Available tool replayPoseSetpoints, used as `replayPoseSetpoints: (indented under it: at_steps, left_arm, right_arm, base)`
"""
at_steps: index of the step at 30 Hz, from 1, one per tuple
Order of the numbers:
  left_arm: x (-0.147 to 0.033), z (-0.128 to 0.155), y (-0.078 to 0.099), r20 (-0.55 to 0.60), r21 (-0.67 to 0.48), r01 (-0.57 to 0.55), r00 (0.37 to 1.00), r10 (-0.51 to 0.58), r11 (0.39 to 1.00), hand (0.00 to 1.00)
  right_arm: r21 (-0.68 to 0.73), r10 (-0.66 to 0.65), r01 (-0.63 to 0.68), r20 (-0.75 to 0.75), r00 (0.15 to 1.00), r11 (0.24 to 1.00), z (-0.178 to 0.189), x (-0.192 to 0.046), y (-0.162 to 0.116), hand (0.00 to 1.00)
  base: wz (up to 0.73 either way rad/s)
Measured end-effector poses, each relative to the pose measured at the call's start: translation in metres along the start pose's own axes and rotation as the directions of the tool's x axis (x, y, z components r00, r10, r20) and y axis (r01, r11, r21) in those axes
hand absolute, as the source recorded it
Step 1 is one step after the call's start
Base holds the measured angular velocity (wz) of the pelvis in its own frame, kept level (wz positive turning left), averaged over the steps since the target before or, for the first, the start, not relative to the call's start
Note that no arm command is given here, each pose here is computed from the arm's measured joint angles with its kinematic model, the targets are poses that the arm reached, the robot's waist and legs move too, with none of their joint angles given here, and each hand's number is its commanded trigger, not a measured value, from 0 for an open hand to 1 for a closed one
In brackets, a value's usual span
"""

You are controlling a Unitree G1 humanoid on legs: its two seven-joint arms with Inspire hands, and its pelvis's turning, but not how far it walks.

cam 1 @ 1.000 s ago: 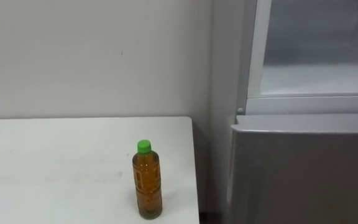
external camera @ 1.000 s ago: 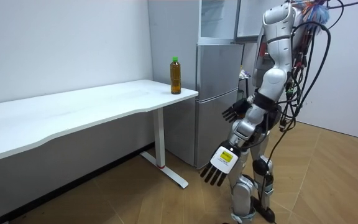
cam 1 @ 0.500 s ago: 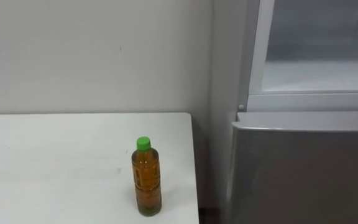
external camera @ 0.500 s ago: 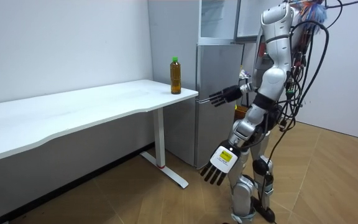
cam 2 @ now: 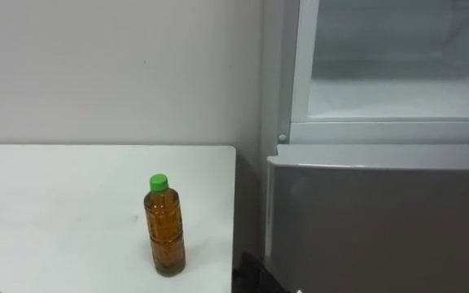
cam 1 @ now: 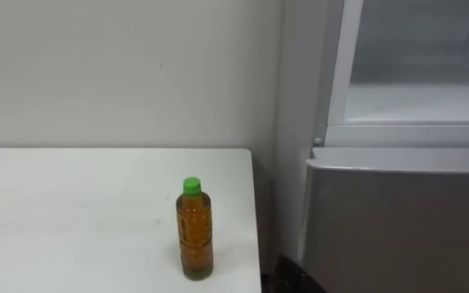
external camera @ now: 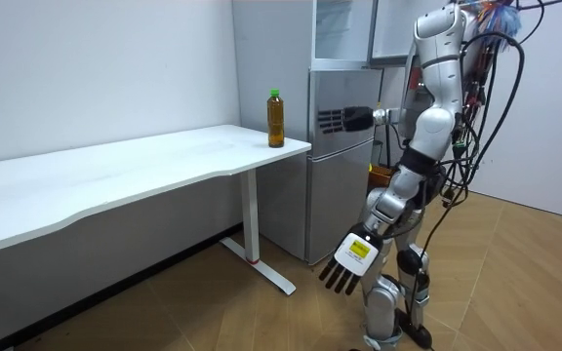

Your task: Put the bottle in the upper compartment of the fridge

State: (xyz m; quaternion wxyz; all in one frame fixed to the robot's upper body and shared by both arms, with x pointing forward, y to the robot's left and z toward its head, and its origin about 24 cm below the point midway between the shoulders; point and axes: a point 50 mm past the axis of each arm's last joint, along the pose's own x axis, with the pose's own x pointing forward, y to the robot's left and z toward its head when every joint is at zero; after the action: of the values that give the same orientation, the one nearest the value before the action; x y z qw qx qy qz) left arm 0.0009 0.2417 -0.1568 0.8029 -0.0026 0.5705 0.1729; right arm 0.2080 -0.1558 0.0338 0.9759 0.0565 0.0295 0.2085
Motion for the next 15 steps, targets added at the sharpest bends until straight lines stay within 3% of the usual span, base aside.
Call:
replayPoseSetpoints:
  at_steps: [15]
  left_arm:
    - [0.001,0.005,0.001,0.029,0.004,-0.004,1.000,0.004,1.000,0.00]
  right_arm:
    - [-0.020,-0.019,0.023,0.169,0.985,1.000,0.038,0.016,-0.003,0.00]
  base:
    - [0.00]
